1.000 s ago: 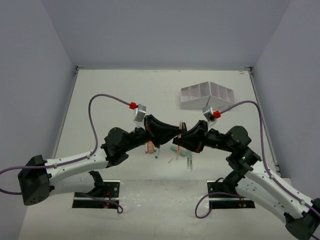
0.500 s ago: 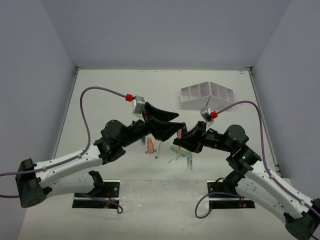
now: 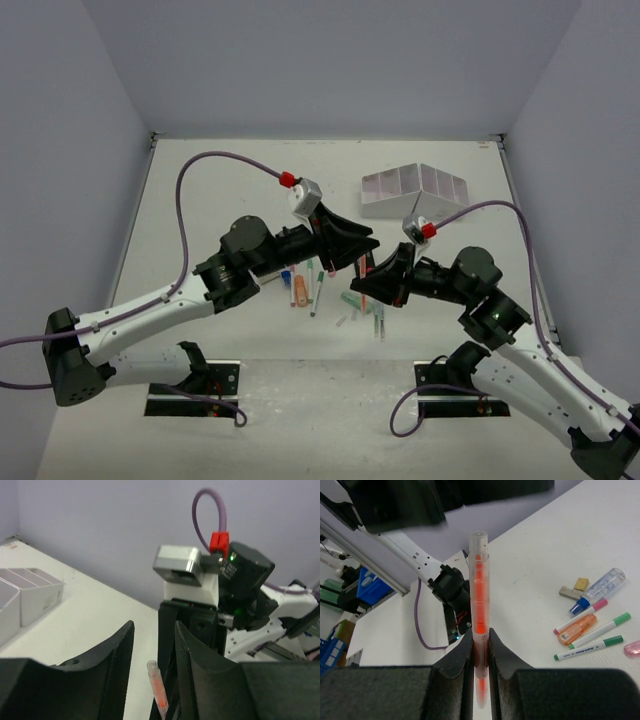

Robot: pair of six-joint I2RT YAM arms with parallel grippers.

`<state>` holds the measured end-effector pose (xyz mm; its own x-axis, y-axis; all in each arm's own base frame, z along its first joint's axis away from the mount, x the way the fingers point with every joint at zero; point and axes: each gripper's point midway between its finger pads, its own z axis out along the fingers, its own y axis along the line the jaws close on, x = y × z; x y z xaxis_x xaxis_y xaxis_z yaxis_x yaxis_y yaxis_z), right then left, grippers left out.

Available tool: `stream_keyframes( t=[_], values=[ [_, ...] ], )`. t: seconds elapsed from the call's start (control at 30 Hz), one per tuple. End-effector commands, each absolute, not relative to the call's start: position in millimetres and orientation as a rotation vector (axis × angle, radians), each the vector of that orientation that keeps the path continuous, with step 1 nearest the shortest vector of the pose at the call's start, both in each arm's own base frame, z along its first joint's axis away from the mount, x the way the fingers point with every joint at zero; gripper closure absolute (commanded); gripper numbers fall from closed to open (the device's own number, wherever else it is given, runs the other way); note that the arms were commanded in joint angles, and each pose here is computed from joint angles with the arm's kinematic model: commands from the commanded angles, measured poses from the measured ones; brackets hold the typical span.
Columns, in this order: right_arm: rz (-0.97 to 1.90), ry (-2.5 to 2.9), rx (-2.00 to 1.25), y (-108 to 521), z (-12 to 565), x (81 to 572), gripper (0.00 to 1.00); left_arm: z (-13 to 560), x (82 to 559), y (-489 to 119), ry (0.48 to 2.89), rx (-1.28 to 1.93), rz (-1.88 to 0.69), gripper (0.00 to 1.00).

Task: Sort the stationery into containers
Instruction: Close the pen cap on the pen.

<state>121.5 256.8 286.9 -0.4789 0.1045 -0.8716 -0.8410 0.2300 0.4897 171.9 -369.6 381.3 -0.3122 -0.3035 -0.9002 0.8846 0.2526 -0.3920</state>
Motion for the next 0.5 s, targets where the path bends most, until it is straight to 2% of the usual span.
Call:
stream_keyframes(
  t=[0.0,0.13,0.3,0.47],
  values=[
    [1.331,1.593,-0.702,250.4,307.8,123.1,1.00,384.1,142.9,-378.6,1.338,0.775,-1.441,0.68],
    [1.324,1.596,-0.699,248.9,307.3,122.8,1.00,380.9,137.6,-378.5,1.335,0.793,-1.465,0.77],
    [1.308,1.577,-0.679,244.9,311.4,123.1,1.00,375.0,137.8,-380.7,1.358,0.793,-1.474,1.00],
    [1.282,1.545,-0.642,241.3,328.9,128.1,1.00,359.1,138.8,-387.5,1.413,0.806,-1.488,1.00]
  ],
)
